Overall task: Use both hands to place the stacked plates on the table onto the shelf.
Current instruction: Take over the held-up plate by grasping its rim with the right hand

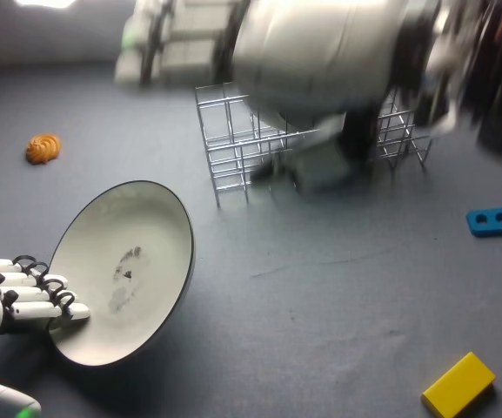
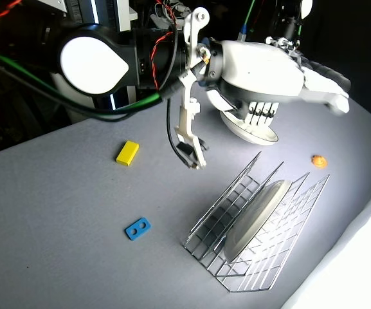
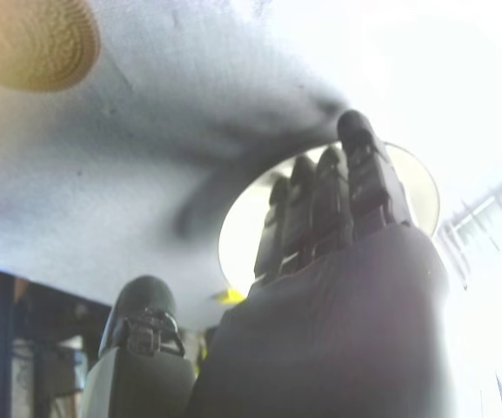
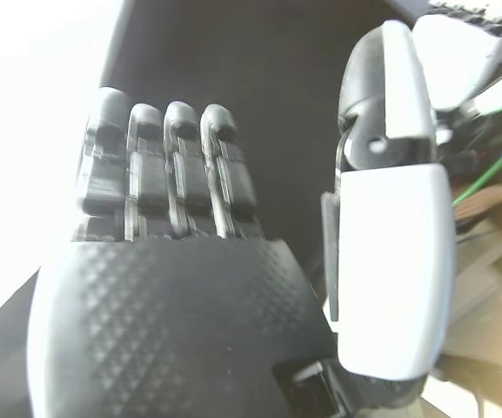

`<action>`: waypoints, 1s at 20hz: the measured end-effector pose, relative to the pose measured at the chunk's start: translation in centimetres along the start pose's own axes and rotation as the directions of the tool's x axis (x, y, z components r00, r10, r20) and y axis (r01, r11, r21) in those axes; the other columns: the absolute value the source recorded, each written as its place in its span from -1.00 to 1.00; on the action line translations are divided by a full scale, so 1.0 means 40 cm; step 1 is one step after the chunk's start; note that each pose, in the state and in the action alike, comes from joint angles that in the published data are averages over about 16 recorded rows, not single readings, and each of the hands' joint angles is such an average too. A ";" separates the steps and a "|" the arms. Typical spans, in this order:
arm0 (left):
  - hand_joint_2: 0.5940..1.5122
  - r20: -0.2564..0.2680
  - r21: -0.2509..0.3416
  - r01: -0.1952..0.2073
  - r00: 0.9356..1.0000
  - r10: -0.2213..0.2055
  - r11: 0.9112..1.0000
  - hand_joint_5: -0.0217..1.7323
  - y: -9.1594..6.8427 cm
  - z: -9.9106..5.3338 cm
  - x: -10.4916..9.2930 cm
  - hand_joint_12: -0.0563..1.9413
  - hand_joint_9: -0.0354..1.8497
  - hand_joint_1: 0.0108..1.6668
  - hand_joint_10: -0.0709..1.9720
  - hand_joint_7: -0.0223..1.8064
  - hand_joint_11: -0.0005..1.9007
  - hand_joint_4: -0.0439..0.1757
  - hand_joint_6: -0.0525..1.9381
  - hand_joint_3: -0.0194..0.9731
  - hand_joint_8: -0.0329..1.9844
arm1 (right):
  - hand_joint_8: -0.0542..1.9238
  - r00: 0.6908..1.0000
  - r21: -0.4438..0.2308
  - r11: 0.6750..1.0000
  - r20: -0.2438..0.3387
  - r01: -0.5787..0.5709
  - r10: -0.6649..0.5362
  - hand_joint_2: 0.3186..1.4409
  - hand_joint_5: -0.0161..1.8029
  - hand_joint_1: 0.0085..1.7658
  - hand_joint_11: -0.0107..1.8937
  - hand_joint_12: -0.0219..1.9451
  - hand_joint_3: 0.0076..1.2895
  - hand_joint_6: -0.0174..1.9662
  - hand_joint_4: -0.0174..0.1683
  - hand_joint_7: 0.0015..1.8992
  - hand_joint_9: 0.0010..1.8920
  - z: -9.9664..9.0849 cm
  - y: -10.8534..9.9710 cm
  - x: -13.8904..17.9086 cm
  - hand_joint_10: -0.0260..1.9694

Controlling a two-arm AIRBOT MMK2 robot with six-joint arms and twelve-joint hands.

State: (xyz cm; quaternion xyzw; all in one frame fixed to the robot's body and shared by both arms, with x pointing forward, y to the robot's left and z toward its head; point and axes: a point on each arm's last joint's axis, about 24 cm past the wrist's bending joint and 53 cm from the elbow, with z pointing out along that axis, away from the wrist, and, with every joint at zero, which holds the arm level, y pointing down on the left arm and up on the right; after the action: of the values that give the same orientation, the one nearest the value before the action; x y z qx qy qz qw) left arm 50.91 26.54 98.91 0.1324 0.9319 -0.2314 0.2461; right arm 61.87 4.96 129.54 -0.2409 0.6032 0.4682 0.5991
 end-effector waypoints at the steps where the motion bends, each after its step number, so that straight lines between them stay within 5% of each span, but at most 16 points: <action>1: 0.33 -0.002 -0.001 0.003 1.000 -0.003 1.000 -0.84 0.000 -0.001 0.002 -0.64 -0.89 -0.99 -0.97 -0.85 -0.97 -0.68 -0.98 -0.94 -0.98 | -0.92 0.999 -0.017 0.999 -0.020 0.031 -0.031 0.09 -0.73 0.10 -0.98 -0.40 -1.00 -0.94 -0.79 -0.80 -0.88 0.004 0.021 0.028 -0.88; 5: 0.33 -0.005 -0.002 0.011 1.000 -0.011 1.000 -0.84 -0.001 -0.001 0.006 -0.63 -0.89 -0.99 -0.97 -0.86 -0.97 -0.68 -0.98 -0.94 -0.98 | -0.92 0.990 -0.070 0.992 -0.087 0.104 -0.110 0.02 -0.78 0.15 -0.98 -0.55 -0.99 -0.95 -0.77 -0.87 -0.92 0.020 0.076 0.135 -0.93; 11: 0.32 -0.006 -0.002 0.013 1.000 -0.013 1.000 -0.84 -0.002 -0.001 0.007 -0.63 -0.89 -0.99 -0.97 -0.86 -0.97 -0.68 -0.98 -0.94 -0.98 | -0.92 0.976 -0.093 0.987 -0.162 0.134 -0.148 -0.04 -0.79 0.20 -0.98 -0.61 -0.99 -0.95 -0.77 -0.90 -0.94 0.063 0.089 0.260 -0.96; 20: 0.33 -0.004 -0.003 0.023 1.000 -0.023 1.000 -0.84 0.001 -0.002 0.008 -0.64 -0.89 -0.99 -0.97 -0.86 -0.97 -0.68 -0.98 -0.94 -0.98 | -0.90 0.968 -0.101 0.986 -0.201 0.134 -0.152 0.02 -0.59 0.23 -0.93 -0.22 -0.99 -0.94 -0.78 -0.71 -0.77 0.148 0.090 0.355 -0.90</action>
State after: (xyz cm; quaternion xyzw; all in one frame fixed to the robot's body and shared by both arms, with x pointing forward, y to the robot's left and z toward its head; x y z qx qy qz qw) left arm 50.63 26.64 98.80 0.1219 0.9342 -0.2325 0.2416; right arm 59.40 15.47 117.99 -0.3572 0.6228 0.4217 0.5538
